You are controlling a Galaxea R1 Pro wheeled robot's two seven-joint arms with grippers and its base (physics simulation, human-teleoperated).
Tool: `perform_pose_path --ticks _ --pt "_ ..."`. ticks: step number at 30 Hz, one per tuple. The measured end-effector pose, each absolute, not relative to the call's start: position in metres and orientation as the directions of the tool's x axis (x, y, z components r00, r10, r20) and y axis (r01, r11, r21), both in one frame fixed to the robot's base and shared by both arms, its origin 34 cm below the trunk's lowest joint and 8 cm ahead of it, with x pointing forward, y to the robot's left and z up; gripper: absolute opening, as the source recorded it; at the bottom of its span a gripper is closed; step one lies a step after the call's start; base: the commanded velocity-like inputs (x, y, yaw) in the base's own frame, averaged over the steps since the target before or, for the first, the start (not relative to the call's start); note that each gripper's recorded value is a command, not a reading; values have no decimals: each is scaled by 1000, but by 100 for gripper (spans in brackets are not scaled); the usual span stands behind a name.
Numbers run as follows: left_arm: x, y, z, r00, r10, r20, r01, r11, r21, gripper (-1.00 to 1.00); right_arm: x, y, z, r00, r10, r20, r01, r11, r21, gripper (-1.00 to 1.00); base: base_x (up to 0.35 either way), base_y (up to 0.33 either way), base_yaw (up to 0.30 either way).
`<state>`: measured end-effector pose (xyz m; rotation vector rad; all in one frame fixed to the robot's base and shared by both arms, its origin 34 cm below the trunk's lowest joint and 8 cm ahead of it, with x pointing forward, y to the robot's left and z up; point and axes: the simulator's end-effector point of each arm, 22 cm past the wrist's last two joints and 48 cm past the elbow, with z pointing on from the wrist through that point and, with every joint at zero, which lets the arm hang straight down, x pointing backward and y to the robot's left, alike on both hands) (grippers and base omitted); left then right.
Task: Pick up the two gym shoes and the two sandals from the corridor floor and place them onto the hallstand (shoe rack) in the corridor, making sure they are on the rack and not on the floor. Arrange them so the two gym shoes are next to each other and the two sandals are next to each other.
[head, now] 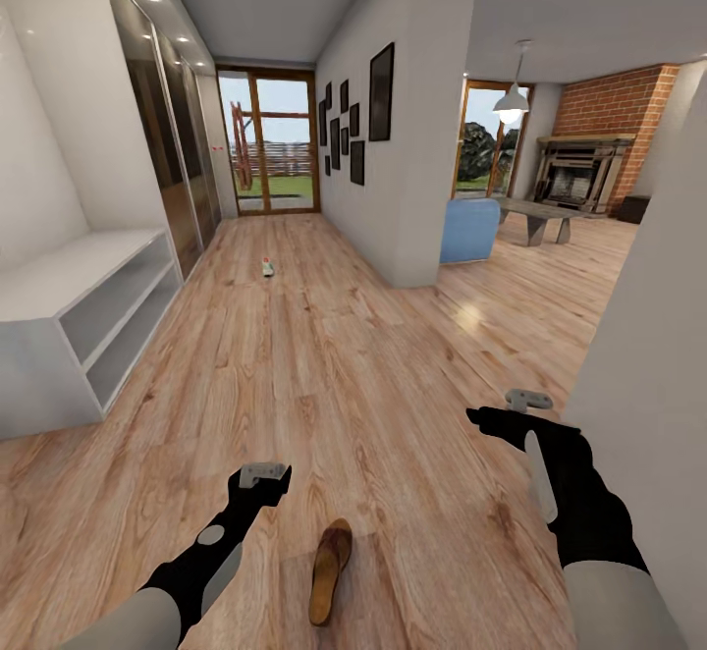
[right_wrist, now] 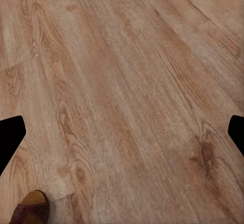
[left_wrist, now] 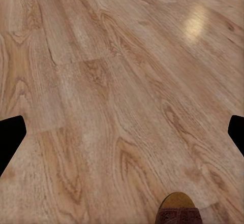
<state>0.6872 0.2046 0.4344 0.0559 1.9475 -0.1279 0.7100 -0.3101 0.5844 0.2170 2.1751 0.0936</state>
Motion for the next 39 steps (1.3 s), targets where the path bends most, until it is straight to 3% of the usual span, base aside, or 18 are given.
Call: perform_pose_path --ticks 39 --pt "669 205 359 -436 -21 -900 94 993 -68 100 701 -314 507 -615 201 -763 142 979 143 100 0 -13 0"
